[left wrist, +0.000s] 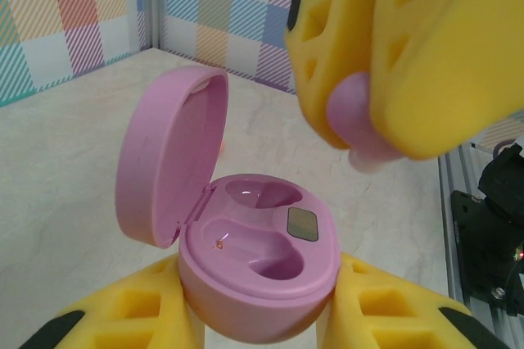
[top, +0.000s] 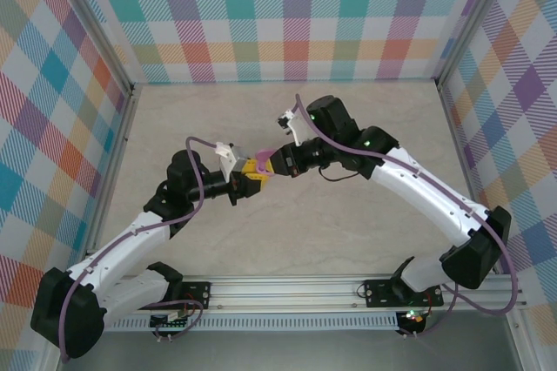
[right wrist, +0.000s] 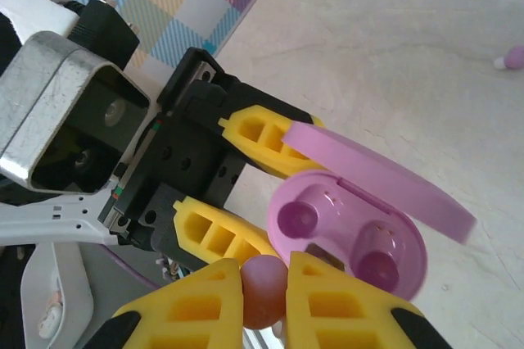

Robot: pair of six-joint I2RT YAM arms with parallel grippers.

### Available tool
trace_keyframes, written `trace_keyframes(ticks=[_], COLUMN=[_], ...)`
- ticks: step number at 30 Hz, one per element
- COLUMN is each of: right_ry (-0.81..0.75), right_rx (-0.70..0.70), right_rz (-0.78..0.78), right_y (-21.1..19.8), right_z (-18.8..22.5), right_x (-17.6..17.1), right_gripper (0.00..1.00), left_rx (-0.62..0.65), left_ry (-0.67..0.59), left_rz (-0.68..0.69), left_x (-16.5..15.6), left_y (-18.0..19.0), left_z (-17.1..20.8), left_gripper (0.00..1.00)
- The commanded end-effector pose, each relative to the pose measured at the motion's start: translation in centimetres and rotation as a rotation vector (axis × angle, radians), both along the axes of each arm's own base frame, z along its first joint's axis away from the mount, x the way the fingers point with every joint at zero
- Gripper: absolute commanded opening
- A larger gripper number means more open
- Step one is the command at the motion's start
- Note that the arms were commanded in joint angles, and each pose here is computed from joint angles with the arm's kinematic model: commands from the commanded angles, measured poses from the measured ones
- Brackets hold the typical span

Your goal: Insert the wireless bluetooth earbuds into the charging case

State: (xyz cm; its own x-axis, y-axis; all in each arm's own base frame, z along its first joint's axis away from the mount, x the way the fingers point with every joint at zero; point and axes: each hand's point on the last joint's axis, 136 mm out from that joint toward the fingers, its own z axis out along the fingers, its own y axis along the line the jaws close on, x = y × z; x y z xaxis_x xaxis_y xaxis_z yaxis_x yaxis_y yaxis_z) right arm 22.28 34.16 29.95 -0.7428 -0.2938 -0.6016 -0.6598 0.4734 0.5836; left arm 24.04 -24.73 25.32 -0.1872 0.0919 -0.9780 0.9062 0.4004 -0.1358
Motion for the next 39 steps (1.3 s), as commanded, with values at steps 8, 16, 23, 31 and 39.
trace_keyframes(ticks=[8,16,23,31,39], right_ry=[-0.088,-0.106,-0.122,-0.092,-0.088], right_rx=[-0.041,-0.088,-0.125,-0.12,-0.106], right_rz=[0.059,0.063,0.076,0.084,0.078], right_y=[0.7,0.1,-0.3,0.1,0.4], right_z=[-1.3,-2.2,-2.9,-3.0,-2.4], right_x=[0.7,0.7,0.7,0.7,0.8], right_gripper=[0.15,0.16,0.18,0.24,0.31], left_rx=[-0.044,-0.048,-0.052,-0.059,-0.065], left_ry=[-0.042,-0.044,-0.045,-0.052,-0.063], left_rz=[-0.024,-0.022,-0.025,-0.029,-0.032], left_x=[-1.1,-1.1,-1.0,-1.2,-1.4], left_y=[0.3,0.3,0.3,0.3,0.3], left_z=[1.3,1.5,1.7,1.9,2.2], left_gripper=[0.17,0.17,0.17,0.17,0.17])
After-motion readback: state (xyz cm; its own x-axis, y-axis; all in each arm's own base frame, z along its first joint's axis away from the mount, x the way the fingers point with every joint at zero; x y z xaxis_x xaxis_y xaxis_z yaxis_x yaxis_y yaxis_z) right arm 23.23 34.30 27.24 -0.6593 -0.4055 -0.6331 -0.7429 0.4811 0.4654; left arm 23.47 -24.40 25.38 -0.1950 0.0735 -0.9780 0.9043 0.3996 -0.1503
